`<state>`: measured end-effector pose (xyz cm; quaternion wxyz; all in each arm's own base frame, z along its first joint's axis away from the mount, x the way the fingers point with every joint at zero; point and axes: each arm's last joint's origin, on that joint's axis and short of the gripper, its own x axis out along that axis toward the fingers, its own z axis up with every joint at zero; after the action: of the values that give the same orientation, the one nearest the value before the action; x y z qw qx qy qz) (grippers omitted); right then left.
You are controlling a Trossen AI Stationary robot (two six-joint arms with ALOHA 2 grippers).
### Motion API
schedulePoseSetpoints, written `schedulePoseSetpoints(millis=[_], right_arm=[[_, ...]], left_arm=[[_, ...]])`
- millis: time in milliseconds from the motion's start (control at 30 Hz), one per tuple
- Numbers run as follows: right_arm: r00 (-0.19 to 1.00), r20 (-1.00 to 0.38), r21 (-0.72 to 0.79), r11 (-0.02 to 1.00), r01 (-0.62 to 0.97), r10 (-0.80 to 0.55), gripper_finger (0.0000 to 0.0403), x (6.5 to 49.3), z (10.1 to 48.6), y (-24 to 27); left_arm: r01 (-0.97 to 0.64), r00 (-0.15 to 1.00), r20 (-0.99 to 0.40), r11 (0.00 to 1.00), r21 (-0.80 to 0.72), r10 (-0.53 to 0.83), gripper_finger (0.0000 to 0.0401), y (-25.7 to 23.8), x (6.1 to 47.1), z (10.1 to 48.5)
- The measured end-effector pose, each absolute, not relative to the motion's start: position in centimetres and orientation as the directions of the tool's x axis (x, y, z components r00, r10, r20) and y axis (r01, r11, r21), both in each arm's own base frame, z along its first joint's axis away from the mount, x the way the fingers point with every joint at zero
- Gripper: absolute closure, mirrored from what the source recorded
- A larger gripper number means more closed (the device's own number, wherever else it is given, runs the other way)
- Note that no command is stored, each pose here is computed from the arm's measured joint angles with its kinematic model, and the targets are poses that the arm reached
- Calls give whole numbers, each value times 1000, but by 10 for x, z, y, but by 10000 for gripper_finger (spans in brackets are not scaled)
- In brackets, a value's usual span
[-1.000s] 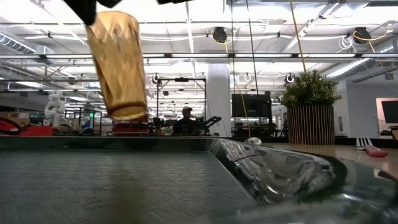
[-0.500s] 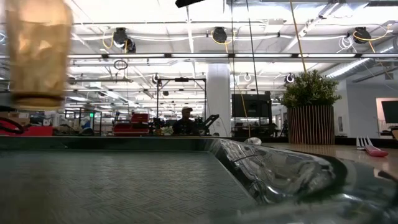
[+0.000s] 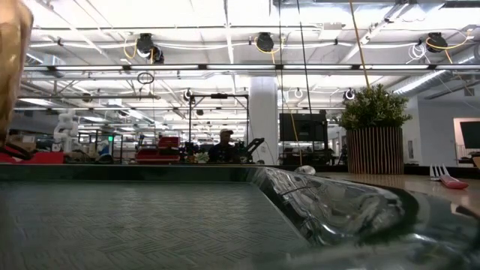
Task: Pick and place plate/cup/fork/spoon on tray
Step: Put the orange cup on the black tray
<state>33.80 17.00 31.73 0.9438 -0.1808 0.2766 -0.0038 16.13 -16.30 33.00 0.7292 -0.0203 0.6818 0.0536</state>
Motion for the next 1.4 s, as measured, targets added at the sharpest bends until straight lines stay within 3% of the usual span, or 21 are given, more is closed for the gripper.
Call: schedulePoseSetpoints(millis=[333,833,1400], right_arm=[[871,-468,-312,950,-8,-147,26,324,318,194],[882,-449,-329,944,-16,-142,26,325,301,195],[882,-451,-334,943,-20,-140,26,325,300,195]], left_arm=[[-125,-114,-988,985,118,104,398,-161,154,291],[-154,-55,-995,983,96,88,396,-151,145,301],[-148,-146,-982,979,137,115,378,-145,142,281]])
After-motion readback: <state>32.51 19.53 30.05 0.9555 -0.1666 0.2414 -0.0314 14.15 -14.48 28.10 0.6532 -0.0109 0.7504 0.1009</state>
